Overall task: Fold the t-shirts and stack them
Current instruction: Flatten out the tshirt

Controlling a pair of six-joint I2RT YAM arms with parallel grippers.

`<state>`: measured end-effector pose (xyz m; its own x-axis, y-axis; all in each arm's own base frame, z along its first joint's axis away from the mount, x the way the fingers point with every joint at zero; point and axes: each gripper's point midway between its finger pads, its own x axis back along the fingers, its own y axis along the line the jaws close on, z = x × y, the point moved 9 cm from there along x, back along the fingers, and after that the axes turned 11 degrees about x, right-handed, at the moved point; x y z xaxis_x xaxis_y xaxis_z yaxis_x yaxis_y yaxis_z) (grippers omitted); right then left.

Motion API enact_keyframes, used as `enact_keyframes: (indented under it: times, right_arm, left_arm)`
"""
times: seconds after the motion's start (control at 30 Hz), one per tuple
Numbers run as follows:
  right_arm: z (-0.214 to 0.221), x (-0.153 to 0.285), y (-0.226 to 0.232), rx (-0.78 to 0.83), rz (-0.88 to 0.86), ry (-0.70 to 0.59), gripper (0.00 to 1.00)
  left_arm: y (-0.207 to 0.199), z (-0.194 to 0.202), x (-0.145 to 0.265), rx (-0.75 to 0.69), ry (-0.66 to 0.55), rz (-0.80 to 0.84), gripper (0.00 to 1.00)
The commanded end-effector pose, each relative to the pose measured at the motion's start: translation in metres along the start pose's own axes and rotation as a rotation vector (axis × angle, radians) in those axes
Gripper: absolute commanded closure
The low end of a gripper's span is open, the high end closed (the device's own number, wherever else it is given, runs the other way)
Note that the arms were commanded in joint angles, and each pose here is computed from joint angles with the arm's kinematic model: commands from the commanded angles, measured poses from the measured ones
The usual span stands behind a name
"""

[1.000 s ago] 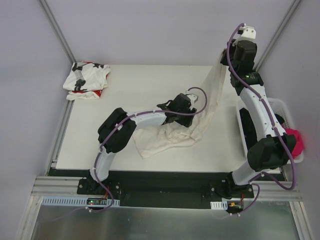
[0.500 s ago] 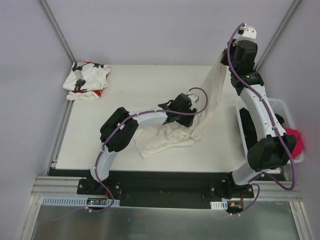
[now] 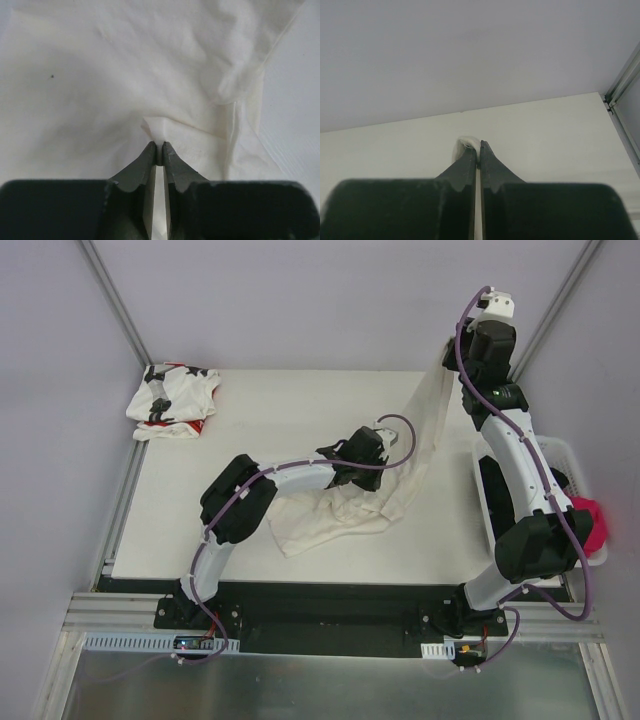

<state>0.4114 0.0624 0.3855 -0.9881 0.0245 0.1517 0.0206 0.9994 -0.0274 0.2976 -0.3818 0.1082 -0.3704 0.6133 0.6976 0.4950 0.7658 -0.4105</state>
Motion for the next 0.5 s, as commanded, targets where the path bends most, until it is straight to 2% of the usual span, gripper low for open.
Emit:
enact_keyframes:
  times: [0.0, 0.07, 0.23, 0.33, 0.43, 0.47]
  right_arm:
    - [-0.026, 0.014, -0.007, -0.036, 0.009, -0.111, 0.99]
    - [-0.027, 0.014, -0.007, -0.036, 0.009, -0.111, 0.99]
    - [-0.023, 0.013, -0.009, -0.031, 0.013, -0.099, 0.99]
    - [-0.021, 0.013, -0.009, -0.025, 0.018, -0.094, 0.99]
    - [-0.024, 0.018, -0.010, -0.017, 0.022, -0.100, 0.99]
    - [-0.025, 0.019, -0.011, -0.013, 0.027, -0.103, 0.99]
  left_arm:
    - [-0.005, -0.013, 0.000, 0.011, -0.036, 0.030, 0.97]
    - [-0.005, -0.014, 0.001, 0.011, -0.041, 0.027, 1.00]
    - [-0.003, -0.021, 0.010, -0.012, -0.073, 0.003, 1.00]
    - [0.004, -0.045, 0.030, -0.013, -0.137, -0.034, 1.00]
    - [0.018, -0.083, 0.067, 0.008, -0.236, -0.052, 1.00]
    - [0.017, -0.105, 0.090, 0.008, -0.304, -0.048, 1.00]
